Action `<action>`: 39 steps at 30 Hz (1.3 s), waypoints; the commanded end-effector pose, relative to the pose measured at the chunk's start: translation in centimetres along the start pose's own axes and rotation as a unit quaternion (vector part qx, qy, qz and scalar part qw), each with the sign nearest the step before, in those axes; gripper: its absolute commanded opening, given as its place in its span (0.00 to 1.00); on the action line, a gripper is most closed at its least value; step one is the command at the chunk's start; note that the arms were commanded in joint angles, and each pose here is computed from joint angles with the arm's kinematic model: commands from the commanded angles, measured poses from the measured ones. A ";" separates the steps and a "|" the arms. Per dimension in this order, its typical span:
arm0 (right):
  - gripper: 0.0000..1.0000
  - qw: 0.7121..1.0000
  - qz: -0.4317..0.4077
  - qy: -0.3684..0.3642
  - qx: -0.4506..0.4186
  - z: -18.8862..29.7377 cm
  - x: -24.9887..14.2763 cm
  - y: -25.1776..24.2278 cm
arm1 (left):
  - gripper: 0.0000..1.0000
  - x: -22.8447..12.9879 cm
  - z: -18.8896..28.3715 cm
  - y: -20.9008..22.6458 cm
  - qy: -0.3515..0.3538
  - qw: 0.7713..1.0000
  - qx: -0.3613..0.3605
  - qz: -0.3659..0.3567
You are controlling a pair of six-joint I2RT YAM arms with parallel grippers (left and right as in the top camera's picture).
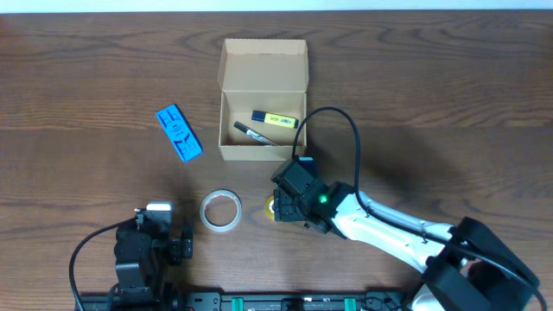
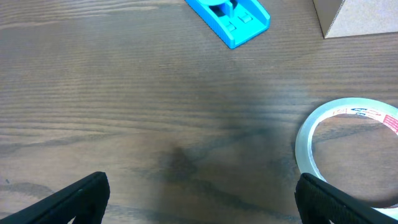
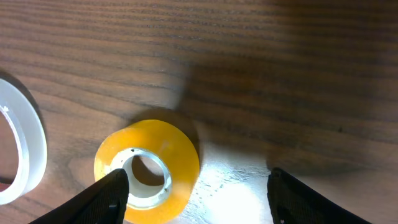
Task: Pack container
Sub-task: 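Grasp the yellow tape roll with the right gripper and place it in the box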
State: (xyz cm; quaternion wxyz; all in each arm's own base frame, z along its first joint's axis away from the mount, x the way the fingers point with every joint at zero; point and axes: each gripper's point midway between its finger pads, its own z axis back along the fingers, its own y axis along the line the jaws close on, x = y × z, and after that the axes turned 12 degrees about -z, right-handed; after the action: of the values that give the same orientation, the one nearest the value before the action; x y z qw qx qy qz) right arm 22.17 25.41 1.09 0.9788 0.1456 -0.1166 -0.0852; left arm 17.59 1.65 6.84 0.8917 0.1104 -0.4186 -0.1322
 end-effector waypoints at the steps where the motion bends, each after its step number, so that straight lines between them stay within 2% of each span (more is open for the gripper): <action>1: 0.70 1.000 -0.007 -0.003 -0.019 -0.9 -0.6 -0.6 | 0.95 -1.5 -0.1 -0.3 0.028 1.000 -0.003 -0.007; 9: 0.64 0.999 -0.016 0.009 -0.040 -2.0 -1.3 -1.4 | 0.95 -1.5 -0.1 -0.3 0.028 1.000 -0.003 -0.007; 18: 0.27 0.997 -0.015 0.025 -0.069 -1.8 -2.1 -2.8 | 0.95 -1.5 -0.1 -0.3 0.028 1.000 -0.003 -0.007; 23: 0.02 0.995 -0.012 0.038 -0.094 -1.6 -2.8 -4.0 | 0.95 -1.5 -0.1 -0.3 0.028 1.000 -0.003 -0.007; 31: 0.01 0.995 0.005 0.024 -0.092 1.8 -2.2 -4.1 | 0.95 -1.5 -0.1 -0.3 0.028 1.000 -0.003 -0.007; 39: 0.01 0.993 0.101 -0.065 -0.003 10.7 1.7 0.1 | 0.95 -1.5 -0.1 -0.3 0.028 1.000 -0.003 -0.007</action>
State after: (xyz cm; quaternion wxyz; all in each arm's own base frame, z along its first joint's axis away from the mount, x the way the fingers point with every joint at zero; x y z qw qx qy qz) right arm 19.45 21.41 7.28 0.9850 0.1041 -0.1300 -0.0454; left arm 17.59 1.65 6.84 0.8917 0.1104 -0.4186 -0.1322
